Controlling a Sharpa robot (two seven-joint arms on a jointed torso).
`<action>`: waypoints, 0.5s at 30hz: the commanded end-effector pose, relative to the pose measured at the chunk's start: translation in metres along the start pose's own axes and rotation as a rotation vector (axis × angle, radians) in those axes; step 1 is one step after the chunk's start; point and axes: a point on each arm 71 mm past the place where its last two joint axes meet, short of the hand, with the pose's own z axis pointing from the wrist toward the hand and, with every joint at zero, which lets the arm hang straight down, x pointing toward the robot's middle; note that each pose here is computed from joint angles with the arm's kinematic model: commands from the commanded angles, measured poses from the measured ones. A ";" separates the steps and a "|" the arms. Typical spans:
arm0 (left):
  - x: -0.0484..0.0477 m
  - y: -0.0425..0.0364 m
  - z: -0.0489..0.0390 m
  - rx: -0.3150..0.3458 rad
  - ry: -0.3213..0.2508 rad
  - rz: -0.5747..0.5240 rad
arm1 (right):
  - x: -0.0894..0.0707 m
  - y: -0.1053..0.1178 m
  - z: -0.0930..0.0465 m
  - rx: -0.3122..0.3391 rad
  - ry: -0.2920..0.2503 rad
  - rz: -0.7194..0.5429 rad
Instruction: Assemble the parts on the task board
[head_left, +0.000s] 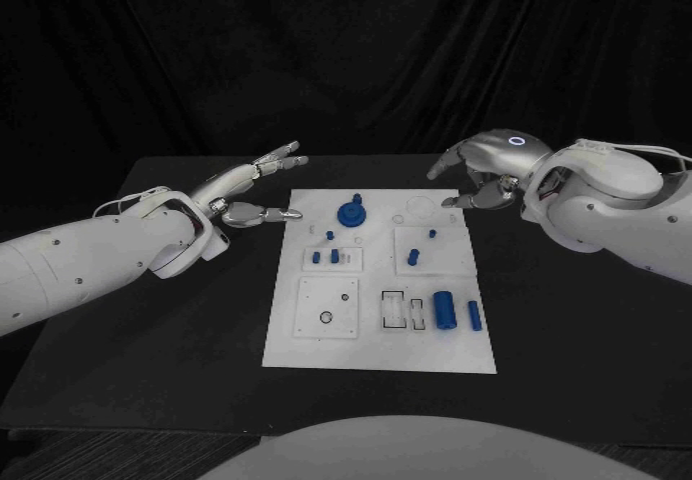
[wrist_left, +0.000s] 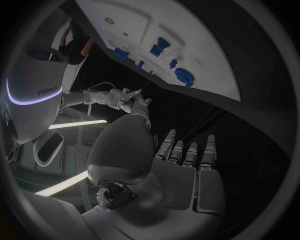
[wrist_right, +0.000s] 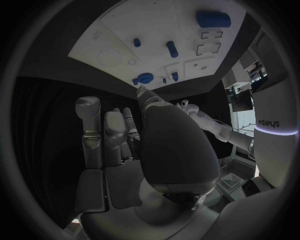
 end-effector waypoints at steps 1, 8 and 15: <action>-0.0001 -0.0057 -0.0033 0.083 -0.100 -0.434 | 0.015 0.003 0.001 -0.034 0.070 -0.123; 0.0074 -0.0044 -0.0138 0.072 -0.198 -0.779 | 0.037 0.006 0.002 -0.061 0.113 -0.122; 0.0133 -0.0061 -0.0207 0.071 -0.208 -0.892 | 0.050 0.008 0.002 -0.083 0.125 -0.112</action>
